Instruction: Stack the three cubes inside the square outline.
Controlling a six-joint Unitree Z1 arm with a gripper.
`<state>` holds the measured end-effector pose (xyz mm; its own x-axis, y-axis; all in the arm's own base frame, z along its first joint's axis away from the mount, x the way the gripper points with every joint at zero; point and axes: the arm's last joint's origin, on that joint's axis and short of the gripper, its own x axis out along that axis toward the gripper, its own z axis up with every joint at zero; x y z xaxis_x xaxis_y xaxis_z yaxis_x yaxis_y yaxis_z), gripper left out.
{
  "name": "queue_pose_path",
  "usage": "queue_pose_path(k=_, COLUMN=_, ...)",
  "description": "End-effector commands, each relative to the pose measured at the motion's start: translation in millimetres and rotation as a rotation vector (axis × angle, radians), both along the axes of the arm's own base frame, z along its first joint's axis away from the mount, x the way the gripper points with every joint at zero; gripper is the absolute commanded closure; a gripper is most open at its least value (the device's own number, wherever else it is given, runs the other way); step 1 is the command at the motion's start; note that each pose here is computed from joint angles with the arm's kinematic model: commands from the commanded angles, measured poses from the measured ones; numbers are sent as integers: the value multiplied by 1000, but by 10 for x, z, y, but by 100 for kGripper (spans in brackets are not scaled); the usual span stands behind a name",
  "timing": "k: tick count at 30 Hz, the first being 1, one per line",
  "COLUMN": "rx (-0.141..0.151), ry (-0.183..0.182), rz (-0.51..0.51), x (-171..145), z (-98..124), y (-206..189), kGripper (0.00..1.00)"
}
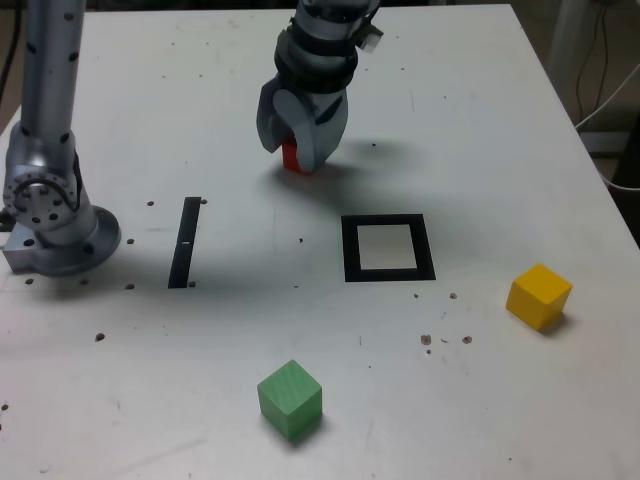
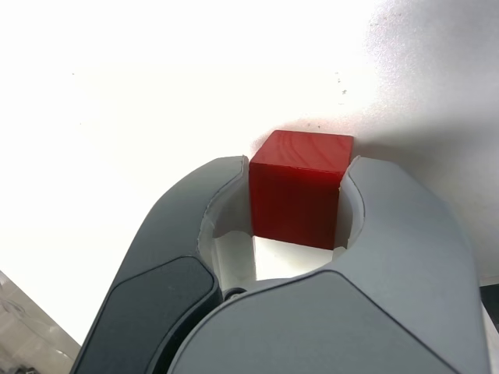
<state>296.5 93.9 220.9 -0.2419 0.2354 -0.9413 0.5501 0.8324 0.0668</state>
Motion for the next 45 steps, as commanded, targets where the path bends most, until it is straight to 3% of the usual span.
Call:
queue_pose_path(k=1, rx=-3, ry=4, rz=5, x=18, z=-11, y=9, kGripper=72)
queue_pose_path(k=11, rx=-4, ry=1, rz=10, x=-1, z=80, y=-4, kGripper=72)
queue_pose_path(k=19, rx=14, ry=-101, rz=70, x=14, z=455, y=-216, kGripper=72)
queue_pose_path(k=30, rx=79, ry=-178, rz=190, x=194, z=735, y=-841, kGripper=72)
queue_pose_path(k=32, rx=68, ry=-179, rz=217, x=239, z=735, y=-937, kGripper=73)
queue_pose_path(k=38, rx=-7, ry=-168, rz=323, x=316, z=725, y=-1077, kGripper=77)
queue_pose_path(k=40, rx=-13, ry=-177, rz=363, x=303, z=745, y=-1096, kGripper=78)
queue_pose_path(k=45, rx=3, ry=-175, rz=471, x=280, z=725, y=-1120, kGripper=78)
